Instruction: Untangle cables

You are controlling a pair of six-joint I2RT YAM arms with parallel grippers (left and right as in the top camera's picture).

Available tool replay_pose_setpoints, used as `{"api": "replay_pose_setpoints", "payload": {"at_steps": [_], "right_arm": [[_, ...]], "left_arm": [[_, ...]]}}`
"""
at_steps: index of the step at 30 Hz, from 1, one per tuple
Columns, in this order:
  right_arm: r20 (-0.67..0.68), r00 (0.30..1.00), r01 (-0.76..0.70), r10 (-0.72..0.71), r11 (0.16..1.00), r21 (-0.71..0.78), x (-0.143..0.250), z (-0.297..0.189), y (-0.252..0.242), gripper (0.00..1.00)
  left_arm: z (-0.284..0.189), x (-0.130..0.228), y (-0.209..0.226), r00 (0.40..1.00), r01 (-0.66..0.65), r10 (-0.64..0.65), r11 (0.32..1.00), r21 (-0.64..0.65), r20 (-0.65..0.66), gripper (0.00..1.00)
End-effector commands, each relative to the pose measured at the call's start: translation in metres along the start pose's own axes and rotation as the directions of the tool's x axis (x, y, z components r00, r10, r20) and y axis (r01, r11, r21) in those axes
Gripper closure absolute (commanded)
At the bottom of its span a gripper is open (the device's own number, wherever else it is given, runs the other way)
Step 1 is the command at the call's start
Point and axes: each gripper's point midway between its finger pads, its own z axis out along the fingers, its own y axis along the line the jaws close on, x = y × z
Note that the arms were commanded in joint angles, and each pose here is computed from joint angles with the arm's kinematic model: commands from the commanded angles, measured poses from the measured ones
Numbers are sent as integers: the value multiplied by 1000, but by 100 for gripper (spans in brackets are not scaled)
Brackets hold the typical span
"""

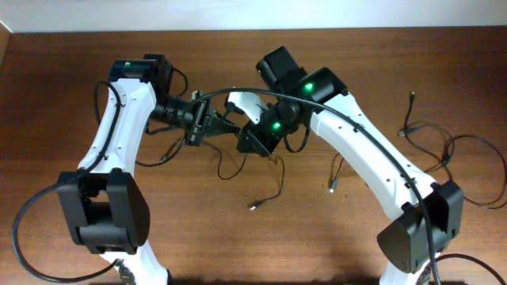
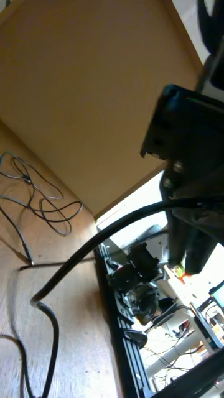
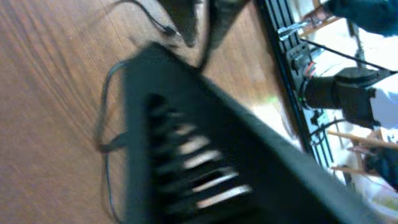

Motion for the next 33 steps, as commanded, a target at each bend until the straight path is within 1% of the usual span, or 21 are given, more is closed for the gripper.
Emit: {"api": "replay_pose_setpoints", "payload": {"at_steps": [1,2,3,4,5,6,7,9,10,12,13,16,18,19,21,23,25,26,28,30,33], "right_arm": [[0,1000,6,-6,1000,19,-1,2,-5,96],[9,1000,3,-3,1000,23,-3,2,-6,96],[20,1000,-21,20,999,30,-6,0,-9,96],[40,998,-51,49,998,40,-10,-1,-12,96],[52,997,-50,48,998,45,-12,-3,-14,96],[66,997,-44,41,998,52,-15,-7,-15,96],[88,996,-36,31,997,65,-21,-15,-14,96],[137,990,-50,29,987,152,-34,-40,-20,96],[173,985,-44,2,970,237,-43,-64,-23,96],[228,973,-42,-43,935,353,-55,-104,-24,96],[261,963,-45,-68,912,407,-62,-125,-23,96],[358,923,-106,-144,798,593,-76,-197,-29,96],[410,897,-196,-165,682,704,-76,-246,-46,96],[424,891,-235,-164,634,737,-73,-263,-55,96],[449,885,-347,-122,471,811,-52,-305,-90,96],[466,883,-407,-64,393,825,-29,-326,-113,96],[511,859,-486,18,342,805,-2,-343,-133,96],[519,852,-515,74,304,802,18,-352,-148,96],[515,845,-535,146,275,799,41,-355,-166,96],[495,837,-545,233,276,792,62,-346,-185,96],[518,795,-595,317,237,768,82,-341,-208,96]], "left_arm": [[0,-5,6,999,-11,13,999,-53,33,92],[-2,-13,17,997,-20,29,993,-119,75,78],[-3,-19,26,993,-40,59,984,-173,106,68],[-6,-25,34,986,-72,104,971,-229,129,52],[-11,-34,47,972,-131,185,939,-317,147,25],[-14,-37,53,959,-178,244,914,-364,142,11],[-17,-39,59,937,-263,332,875,-407,108,1],[-20,-36,61,909,-355,413,840,-411,57,1],[-24,-36,63,897,-385,439,827,-411,42,1],[-33,-39,66,882,-414,470,813,-410,41,1],[-39,-42,67,882,-406,467,817,-409,57,1],[-52,-54,66,874,-398,474,826,-399,109,1],[-55,-59,66,865,-403,488,817,-414,121,1],[-56,-60,68,863,-401,491,811,-426,123,1],[-59,-67,70,852,-402,507,794,-456,133,1],[-63,-73,73,840,-398,523,774,-492,143,1],[-63,-76,72,834,-403,532,769,-496,148,1],[-64,-78,71,827,-408,540,766,-497,153,1],[-64,-79,70,823,-412,546,764,-497,156,1],[-64,-79,70,823,-412,546,764,-497,156,1],[-64,-79,70,823,-412,546,764,-497,156,1]]}}
